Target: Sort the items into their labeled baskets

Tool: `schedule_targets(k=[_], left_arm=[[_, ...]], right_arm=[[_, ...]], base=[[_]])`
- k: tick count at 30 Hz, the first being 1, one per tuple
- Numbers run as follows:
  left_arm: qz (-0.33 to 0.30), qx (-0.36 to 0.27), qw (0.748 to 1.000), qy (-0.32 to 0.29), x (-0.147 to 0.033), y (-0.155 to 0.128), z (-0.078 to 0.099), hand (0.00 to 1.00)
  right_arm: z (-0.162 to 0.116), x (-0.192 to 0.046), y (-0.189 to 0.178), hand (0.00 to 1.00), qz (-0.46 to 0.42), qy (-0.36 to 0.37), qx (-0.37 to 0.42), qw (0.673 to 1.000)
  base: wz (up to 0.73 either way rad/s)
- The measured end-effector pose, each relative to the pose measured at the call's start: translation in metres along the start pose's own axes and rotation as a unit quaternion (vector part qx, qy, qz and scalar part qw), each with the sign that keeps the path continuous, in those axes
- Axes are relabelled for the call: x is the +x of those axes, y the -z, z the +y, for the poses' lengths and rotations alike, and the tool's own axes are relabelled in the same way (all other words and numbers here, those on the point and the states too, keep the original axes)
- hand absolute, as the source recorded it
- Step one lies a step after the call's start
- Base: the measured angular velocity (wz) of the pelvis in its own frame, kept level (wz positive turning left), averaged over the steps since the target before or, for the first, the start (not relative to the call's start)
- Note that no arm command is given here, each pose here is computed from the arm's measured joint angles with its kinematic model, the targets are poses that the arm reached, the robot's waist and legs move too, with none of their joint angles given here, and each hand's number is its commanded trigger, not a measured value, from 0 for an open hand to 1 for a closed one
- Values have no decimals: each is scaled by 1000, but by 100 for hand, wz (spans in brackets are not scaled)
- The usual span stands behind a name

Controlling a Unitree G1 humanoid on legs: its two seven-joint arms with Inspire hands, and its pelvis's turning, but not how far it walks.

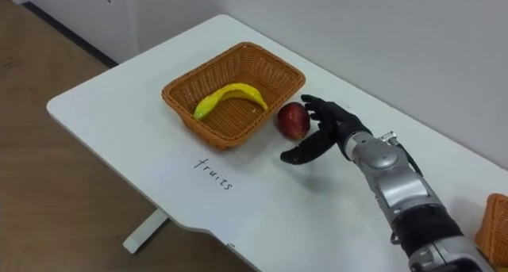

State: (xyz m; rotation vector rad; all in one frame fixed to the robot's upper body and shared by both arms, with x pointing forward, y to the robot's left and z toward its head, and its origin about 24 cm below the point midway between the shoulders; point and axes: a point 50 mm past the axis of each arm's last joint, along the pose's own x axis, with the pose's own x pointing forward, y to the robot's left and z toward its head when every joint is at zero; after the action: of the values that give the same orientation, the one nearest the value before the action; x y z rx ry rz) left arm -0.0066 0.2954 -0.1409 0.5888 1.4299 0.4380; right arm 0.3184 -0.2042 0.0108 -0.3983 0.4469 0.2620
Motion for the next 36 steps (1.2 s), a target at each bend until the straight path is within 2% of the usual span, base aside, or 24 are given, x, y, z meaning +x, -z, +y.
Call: schedule_targets(k=[10, 21, 36], left_arm=[[-6, 13, 1000, 6, -1, -2, -4, 0], [-9, 23, 1000, 5, -1, -1, -2, 0], [-16, 34, 999, -4, -1, 1, 5, 0]], right_arm=[[1, 0, 1, 0, 1, -2, 10, 1000], [-3, 1, 23, 0, 41, 11, 42, 998], [-6, 0, 28, 0, 48, 31, 62, 996]], base=[[0], [3], [1]])
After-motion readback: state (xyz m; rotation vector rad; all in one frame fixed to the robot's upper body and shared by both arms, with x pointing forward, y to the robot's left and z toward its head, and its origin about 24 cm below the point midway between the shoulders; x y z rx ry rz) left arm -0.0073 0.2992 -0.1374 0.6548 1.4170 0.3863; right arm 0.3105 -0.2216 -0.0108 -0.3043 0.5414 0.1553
